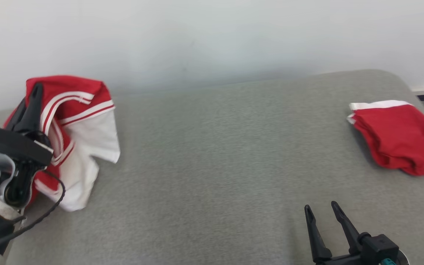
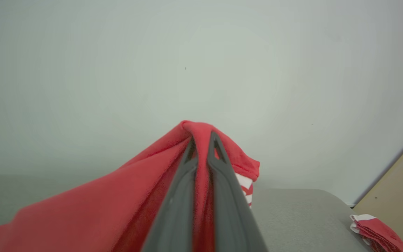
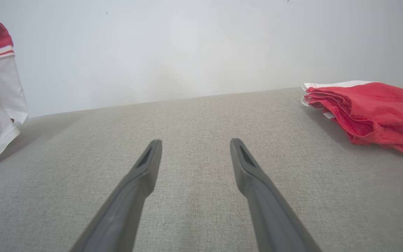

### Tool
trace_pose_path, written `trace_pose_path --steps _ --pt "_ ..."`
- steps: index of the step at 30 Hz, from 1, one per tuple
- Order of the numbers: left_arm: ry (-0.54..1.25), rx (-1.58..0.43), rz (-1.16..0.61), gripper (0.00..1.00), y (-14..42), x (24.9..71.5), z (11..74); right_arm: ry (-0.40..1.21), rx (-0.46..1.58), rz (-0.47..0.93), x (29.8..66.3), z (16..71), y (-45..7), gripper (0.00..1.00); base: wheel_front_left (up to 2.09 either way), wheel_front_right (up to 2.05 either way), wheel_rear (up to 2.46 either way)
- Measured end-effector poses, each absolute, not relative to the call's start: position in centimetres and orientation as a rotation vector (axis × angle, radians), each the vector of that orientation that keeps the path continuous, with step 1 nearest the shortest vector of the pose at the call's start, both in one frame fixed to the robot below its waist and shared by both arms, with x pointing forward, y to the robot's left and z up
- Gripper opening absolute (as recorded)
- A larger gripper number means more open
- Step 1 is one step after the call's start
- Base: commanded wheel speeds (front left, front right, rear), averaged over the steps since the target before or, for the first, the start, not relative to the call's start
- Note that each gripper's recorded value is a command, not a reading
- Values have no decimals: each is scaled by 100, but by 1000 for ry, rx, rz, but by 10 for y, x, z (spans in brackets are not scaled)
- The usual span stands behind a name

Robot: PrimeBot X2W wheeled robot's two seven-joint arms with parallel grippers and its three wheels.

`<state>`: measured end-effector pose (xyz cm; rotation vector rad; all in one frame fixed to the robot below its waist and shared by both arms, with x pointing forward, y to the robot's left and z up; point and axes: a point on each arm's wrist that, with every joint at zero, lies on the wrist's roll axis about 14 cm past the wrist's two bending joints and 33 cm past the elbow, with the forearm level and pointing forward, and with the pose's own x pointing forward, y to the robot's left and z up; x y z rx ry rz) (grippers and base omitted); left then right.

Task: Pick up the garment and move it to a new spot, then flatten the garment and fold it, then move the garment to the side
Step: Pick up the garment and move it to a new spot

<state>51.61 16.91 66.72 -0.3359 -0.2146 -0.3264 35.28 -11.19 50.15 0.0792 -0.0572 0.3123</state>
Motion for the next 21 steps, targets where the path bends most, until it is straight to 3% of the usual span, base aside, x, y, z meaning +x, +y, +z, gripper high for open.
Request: trace_pose_path --steps 7,21 --pt "-275 -401 -548 0 87 506 721 -107 76 196 334 516 -147 100 0 0 0" --pt "-283 -432 -846 0 -35 478 767 -155 83 -19 296 527 -204 100 0 0 0"
